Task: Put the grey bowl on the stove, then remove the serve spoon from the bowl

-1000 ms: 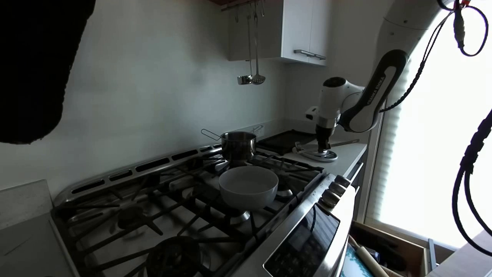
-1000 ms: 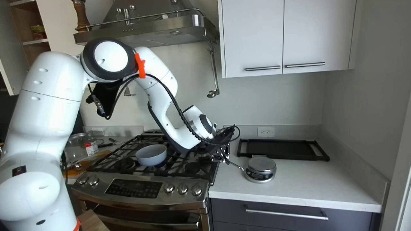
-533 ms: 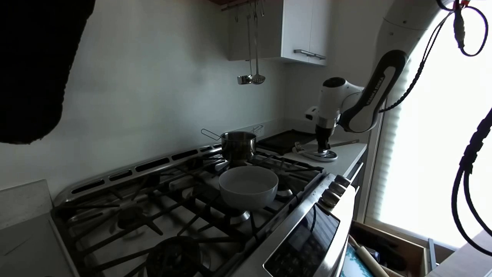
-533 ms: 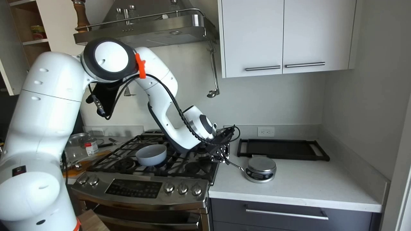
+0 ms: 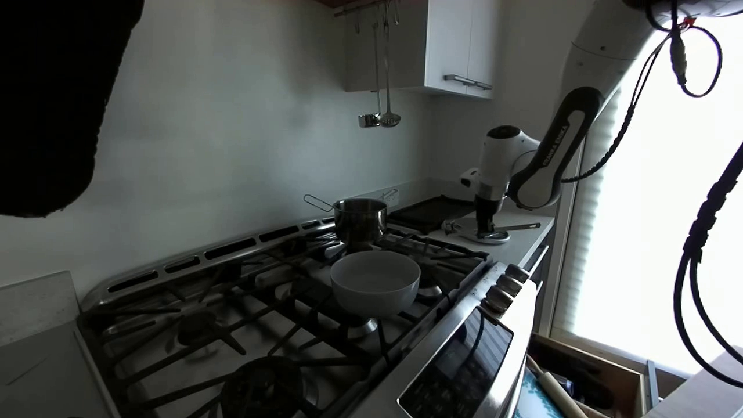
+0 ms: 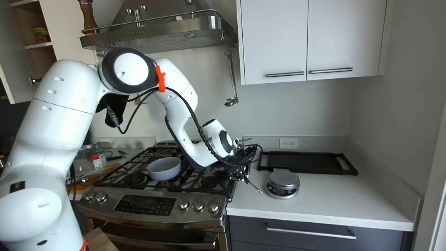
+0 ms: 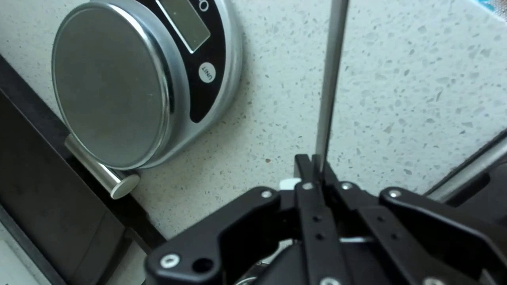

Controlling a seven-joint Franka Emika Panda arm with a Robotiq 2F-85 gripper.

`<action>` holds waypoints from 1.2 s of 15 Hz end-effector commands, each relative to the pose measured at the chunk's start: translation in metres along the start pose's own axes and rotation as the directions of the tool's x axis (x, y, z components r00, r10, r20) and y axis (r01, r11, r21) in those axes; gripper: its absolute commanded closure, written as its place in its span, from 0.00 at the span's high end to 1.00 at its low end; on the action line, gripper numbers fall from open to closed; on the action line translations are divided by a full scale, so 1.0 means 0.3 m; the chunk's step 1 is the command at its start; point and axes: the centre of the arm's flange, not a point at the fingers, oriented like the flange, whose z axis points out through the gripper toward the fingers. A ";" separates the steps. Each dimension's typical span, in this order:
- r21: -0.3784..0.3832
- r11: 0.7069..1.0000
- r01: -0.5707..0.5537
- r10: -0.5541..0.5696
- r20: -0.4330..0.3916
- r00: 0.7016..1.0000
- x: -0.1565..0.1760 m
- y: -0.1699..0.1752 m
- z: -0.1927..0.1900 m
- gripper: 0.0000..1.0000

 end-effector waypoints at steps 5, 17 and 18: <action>0.017 0.998 -0.059 0.060 -0.113 0.992 0.014 0.049 0.146 0.01; 0.053 0.992 -0.111 0.118 -0.164 0.979 0.013 0.080 0.245 0.01; 0.055 0.993 -0.108 0.116 -0.166 0.979 0.013 0.081 0.246 0.01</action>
